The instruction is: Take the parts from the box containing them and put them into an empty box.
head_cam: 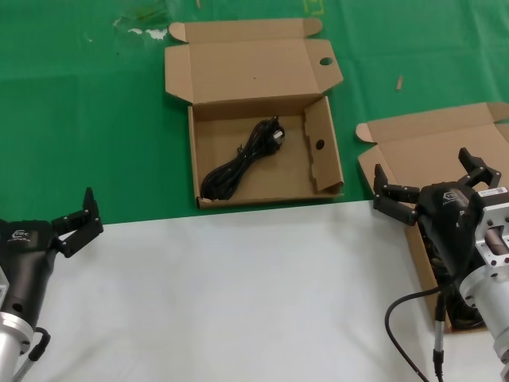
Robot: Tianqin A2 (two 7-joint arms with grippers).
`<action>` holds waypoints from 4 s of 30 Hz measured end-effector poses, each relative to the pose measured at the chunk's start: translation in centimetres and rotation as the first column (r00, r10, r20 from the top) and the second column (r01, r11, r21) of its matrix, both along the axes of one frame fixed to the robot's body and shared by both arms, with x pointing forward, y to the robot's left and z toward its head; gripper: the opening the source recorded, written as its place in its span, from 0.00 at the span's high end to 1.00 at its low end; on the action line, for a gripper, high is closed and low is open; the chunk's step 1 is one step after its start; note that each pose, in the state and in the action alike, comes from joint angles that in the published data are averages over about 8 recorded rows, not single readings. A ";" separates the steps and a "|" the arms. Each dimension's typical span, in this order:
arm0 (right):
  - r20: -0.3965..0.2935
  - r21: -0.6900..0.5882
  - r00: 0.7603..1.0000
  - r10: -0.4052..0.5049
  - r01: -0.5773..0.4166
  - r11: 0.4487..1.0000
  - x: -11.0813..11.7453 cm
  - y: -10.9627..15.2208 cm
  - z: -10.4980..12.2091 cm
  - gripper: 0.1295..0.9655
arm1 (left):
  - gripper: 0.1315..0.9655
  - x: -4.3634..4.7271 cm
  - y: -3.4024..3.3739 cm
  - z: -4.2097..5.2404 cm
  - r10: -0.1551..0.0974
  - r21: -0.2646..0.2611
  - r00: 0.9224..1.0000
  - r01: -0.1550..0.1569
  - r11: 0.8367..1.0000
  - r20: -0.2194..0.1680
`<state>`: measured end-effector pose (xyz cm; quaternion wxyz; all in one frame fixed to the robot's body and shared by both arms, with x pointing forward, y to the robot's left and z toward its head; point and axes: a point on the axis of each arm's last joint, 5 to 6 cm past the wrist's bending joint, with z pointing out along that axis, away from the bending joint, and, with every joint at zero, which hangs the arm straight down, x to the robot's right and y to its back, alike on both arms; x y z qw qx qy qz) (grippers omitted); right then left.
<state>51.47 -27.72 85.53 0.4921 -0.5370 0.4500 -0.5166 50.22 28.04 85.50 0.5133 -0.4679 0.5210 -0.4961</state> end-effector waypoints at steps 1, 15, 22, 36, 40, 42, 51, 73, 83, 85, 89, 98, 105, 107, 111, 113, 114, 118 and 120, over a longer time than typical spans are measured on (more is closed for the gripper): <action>0.000 0.000 1.000 0.000 0.000 1.000 0.0 0.0 0.0 0.00 | 0.00 0.00 0.00 0.00 0.000 0.000 1.000 0.000 1.000 0.000; 0.000 0.000 1.000 0.000 0.000 1.000 0.0 0.0 0.0 0.00 | 0.00 0.00 0.00 0.00 0.000 0.000 1.000 0.000 1.000 0.000; 0.000 0.000 1.000 0.000 0.000 1.000 0.0 0.0 0.0 0.00 | 0.00 0.00 0.00 0.00 0.000 0.000 1.000 0.000 1.000 0.000; 0.000 0.000 1.000 0.000 0.000 1.000 0.0 0.0 0.0 0.00 | 0.00 0.00 0.00 0.00 0.000 0.000 1.000 0.000 1.000 0.000; 0.000 0.000 1.000 0.000 0.000 1.000 0.0 0.0 0.0 0.00 | 0.00 0.00 0.00 0.00 0.000 0.000 1.000 0.000 1.000 0.000; 0.000 0.000 1.000 0.000 0.000 1.000 0.0 0.0 0.0 0.00 | 0.00 0.00 0.00 0.00 0.000 0.000 1.000 0.000 1.000 0.000; 0.000 0.000 1.000 0.000 0.000 1.000 0.0 0.0 0.0 0.00 | 0.00 0.00 0.00 0.00 0.000 0.000 1.000 0.000 1.000 0.000; 0.000 0.000 1.000 0.000 0.000 1.000 0.0 0.0 0.0 0.00 | 0.00 0.00 0.00 0.00 0.000 0.000 1.000 0.000 1.000 0.000; 0.000 0.000 1.000 0.000 0.000 1.000 0.0 0.0 0.0 0.00 | 0.00 0.00 0.00 0.00 0.000 0.000 1.000 0.000 1.000 0.000; 0.000 0.000 1.000 0.000 0.000 1.000 0.0 0.0 0.0 0.00 | 0.00 0.00 0.00 0.00 0.000 0.000 1.000 0.000 1.000 0.000; 0.000 0.000 1.000 0.000 0.000 1.000 0.0 0.0 0.0 0.00 | 0.00 0.00 0.00 0.00 0.000 0.000 1.000 0.000 1.000 0.000; 0.000 0.000 1.000 0.000 0.000 1.000 0.0 0.0 0.0 0.00 | 0.00 0.00 0.00 0.00 0.000 0.000 1.000 0.000 1.000 0.000; 0.000 0.000 1.000 0.000 0.000 1.000 0.0 0.0 0.0 0.00 | 0.00 0.00 0.00 0.00 0.000 0.000 1.000 0.000 1.000 0.000; 0.000 0.000 1.000 0.000 0.000 1.000 0.0 0.0 0.0 0.00 | 0.00 0.00 0.00 0.00 0.000 0.001 1.000 0.000 1.000 0.000; 0.000 0.000 1.000 0.000 0.000 1.000 0.0 0.0 0.0 0.00 | 0.00 0.00 0.00 0.00 0.000 0.000 1.000 0.000 1.000 0.000; 0.000 0.000 1.000 0.000 0.000 1.000 0.0 0.0 0.0 0.00 | 0.00 0.00 0.00 0.00 0.000 0.000 1.000 0.000 1.000 0.000; 0.000 0.000 1.000 0.000 0.000 1.000 0.0 0.0 0.0 0.00 | 0.00 0.00 0.00 0.00 0.000 0.000 1.000 0.000 1.000 0.000; 0.000 0.000 1.000 0.000 0.000 1.000 0.0 0.0 0.0 0.00 | 0.00 0.00 0.00 0.00 0.000 0.000 1.000 0.000 1.000 0.000; 0.000 0.000 1.000 0.000 0.000 1.000 0.0 0.0 0.0 0.00 | 0.00 0.00 0.00 0.00 0.000 0.000 1.000 0.000 1.000 0.000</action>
